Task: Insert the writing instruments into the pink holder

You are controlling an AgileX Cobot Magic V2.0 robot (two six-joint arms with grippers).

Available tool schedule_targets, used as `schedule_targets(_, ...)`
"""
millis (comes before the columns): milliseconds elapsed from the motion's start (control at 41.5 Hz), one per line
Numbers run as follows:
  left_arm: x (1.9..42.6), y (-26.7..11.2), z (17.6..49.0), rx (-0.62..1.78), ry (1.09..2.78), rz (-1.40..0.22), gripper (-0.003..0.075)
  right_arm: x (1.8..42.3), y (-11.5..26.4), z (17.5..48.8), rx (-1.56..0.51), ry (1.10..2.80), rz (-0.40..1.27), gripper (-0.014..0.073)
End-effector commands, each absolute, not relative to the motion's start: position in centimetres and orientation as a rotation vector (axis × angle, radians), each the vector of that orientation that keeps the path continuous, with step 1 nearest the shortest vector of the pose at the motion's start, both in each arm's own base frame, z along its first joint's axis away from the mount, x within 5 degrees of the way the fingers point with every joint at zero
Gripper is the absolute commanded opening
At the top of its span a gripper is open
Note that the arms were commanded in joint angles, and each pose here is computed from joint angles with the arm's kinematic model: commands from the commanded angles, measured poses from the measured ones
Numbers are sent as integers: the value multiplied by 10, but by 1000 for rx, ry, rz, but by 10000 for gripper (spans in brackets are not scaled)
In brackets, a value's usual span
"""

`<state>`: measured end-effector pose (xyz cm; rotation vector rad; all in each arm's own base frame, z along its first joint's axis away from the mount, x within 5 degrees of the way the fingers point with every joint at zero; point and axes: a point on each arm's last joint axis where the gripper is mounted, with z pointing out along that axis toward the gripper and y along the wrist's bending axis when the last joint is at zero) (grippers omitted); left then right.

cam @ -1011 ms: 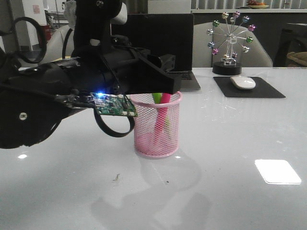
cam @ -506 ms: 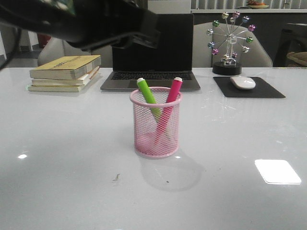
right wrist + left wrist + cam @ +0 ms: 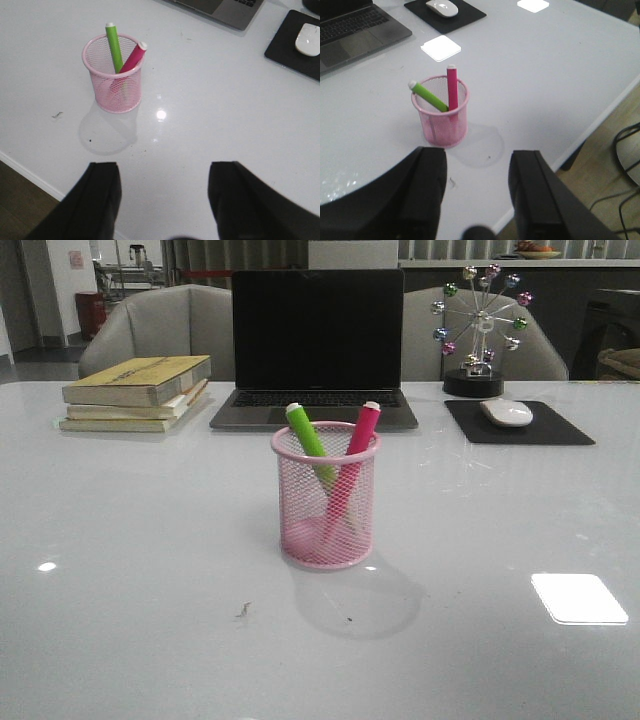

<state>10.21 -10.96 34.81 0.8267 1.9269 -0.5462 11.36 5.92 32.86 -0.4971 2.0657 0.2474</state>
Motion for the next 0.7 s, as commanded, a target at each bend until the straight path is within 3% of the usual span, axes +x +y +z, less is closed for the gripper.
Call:
schedule_targets(0,86,-94,363,818,1883,-558,374,115,60,344,-480,1964,269,497)
schedule_targets(241,62,-71,362,850,1916,-549,374,115,60,344,-480,1964,269,497)
schedule_targets(674,63,-70,363,849,1899,-527,359,115,56,341,-512,1992,189,492)
